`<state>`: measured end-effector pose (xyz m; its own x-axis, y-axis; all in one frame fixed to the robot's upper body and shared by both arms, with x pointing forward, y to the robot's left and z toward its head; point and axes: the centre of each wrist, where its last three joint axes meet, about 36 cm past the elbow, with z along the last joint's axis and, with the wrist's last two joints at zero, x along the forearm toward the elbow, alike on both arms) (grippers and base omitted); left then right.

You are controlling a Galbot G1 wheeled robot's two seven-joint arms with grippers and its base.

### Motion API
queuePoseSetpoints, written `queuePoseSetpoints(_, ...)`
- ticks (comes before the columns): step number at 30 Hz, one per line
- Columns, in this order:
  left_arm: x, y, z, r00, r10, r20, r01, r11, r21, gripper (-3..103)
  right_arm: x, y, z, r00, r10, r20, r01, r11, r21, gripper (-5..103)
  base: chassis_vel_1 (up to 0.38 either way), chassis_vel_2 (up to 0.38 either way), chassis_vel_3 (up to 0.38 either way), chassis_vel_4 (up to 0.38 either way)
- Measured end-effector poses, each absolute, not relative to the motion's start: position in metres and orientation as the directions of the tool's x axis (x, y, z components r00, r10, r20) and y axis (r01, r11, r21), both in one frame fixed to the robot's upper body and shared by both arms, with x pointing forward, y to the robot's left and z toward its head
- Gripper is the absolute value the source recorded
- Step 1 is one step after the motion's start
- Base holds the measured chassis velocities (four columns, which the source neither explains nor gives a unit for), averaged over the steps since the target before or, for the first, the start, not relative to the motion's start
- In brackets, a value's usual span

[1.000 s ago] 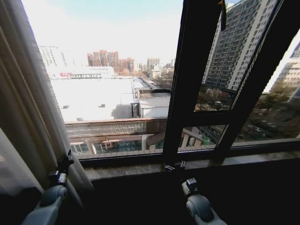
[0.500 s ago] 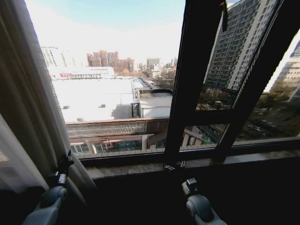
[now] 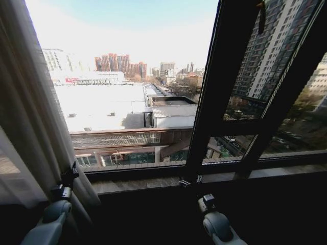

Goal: Open the curtains by pulling them apart, changing their state from closed to fully open.

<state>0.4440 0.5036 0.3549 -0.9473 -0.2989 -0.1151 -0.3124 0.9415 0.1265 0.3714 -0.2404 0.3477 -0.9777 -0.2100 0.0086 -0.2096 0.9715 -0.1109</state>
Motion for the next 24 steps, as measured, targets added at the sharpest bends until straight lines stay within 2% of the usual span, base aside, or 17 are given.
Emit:
queuePoseSetpoints(7, 0.448, 0.541, 0.37, -0.905, -0.408, -0.123, -0.422, 0.899, 0.121, 0, 0.371, -0.24, 0.348, -0.978, -0.21, 0.009, -0.21, 0.971, -0.111, 100, 0.0, 0.0, 0.0, 0.0)
queuePoseSetpoints(12, 0.438, 0.593, 0.378, -0.838, -0.533, -0.122, -0.546, 0.826, 0.141, 0, 0.371, -0.24, 0.348, -0.978, -0.21, 0.008, -0.21, 0.971, -0.111, 100, 0.0, 0.0, 0.0, 0.0)
queuePoseSetpoints(14, 0.436, 0.6, 0.379, -0.829, -0.545, -0.123, -0.559, 0.817, 0.145, 0, 0.371, -0.24, 0.348, -0.978, -0.21, 0.009, -0.21, 0.971, -0.111, 100, 0.0, 0.0, 0.0, 0.0)
queuePoseSetpoints(16, 0.429, 0.628, 0.383, -0.784, -0.607, -0.132, -0.621, 0.769, 0.152, 0, 0.371, -0.24, 0.348, -0.978, -0.21, 0.009, -0.21, 0.971, -0.111, 100, 0.0, 0.0, 0.0, 0.0)
queuePoseSetpoints(17, 0.429, 0.628, 0.383, -0.784, -0.607, -0.132, -0.621, 0.769, 0.152, 0, 0.371, -0.24, 0.348, -0.978, -0.21, 0.009, -0.21, 0.971, -0.111, 100, 0.0, 0.0, 0.0, 0.0)
queuePoseSetpoints(21, 0.409, 0.684, 0.392, -0.684, -0.717, -0.133, -0.729, 0.663, 0.171, 0, 0.371, -0.24, 0.348, -0.978, -0.21, 0.008, -0.21, 0.971, -0.111, 100, 0.0, 0.0, 0.0, 0.0)
queuePoseSetpoints(24, 0.403, 0.699, 0.396, -0.663, -0.736, -0.137, -0.747, 0.637, 0.19, 0, 0.371, -0.24, 0.348, -0.978, -0.21, 0.009, -0.21, 0.971, -0.111, 100, 0.0, 0.0, 0.0, 0.0)
